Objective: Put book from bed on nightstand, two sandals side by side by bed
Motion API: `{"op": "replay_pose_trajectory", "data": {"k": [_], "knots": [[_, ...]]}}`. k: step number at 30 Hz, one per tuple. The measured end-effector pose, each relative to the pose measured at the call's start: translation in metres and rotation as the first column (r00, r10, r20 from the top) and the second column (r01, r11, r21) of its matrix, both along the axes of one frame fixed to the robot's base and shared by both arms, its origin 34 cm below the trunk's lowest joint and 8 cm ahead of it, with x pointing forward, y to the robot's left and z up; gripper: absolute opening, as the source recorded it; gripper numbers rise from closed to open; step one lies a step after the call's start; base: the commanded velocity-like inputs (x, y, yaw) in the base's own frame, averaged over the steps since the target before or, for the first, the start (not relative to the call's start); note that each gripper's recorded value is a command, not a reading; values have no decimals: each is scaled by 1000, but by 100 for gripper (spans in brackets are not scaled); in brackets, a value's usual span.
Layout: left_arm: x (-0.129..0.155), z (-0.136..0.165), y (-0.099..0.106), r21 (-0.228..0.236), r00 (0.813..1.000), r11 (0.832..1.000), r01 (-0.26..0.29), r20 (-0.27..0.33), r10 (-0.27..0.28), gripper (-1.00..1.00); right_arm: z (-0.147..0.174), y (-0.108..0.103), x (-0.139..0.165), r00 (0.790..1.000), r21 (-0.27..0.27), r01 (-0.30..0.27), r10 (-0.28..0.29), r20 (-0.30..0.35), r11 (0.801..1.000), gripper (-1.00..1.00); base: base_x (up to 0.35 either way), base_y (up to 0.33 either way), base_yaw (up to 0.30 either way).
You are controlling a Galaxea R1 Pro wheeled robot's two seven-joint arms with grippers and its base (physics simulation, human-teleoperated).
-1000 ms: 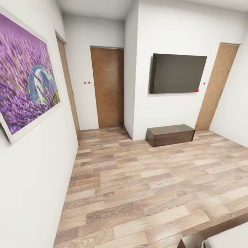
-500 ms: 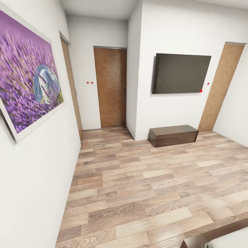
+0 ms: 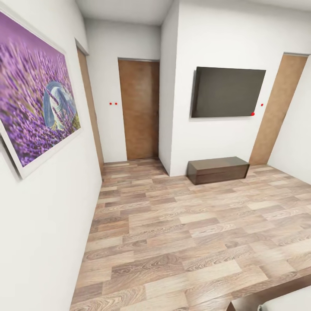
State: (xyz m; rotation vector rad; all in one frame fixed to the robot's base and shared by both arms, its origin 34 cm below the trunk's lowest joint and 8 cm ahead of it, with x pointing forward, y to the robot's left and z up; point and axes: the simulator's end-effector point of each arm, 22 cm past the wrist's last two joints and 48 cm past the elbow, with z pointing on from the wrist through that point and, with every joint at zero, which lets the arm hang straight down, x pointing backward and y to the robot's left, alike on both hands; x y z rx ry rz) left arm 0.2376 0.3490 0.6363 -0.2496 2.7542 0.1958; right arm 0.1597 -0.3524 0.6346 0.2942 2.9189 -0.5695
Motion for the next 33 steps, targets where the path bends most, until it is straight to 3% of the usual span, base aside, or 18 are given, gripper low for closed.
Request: {"op": "replay_pose_trajectory", "data": {"k": [20, 33], "knots": [[0, 0, 0, -1, 1000, 1000, -3, -1, 3, 100, 0, -2, 1, 1000, -2, -4, 4, 1, 1000, 100, 0, 0, 126], [0, -1, -4, -6, 1000, 1000, 0, -1, 0, 100, 0, 3, 8, 996, 1, -94, 94, -1, 996, 100, 0, 0, 8]]}}
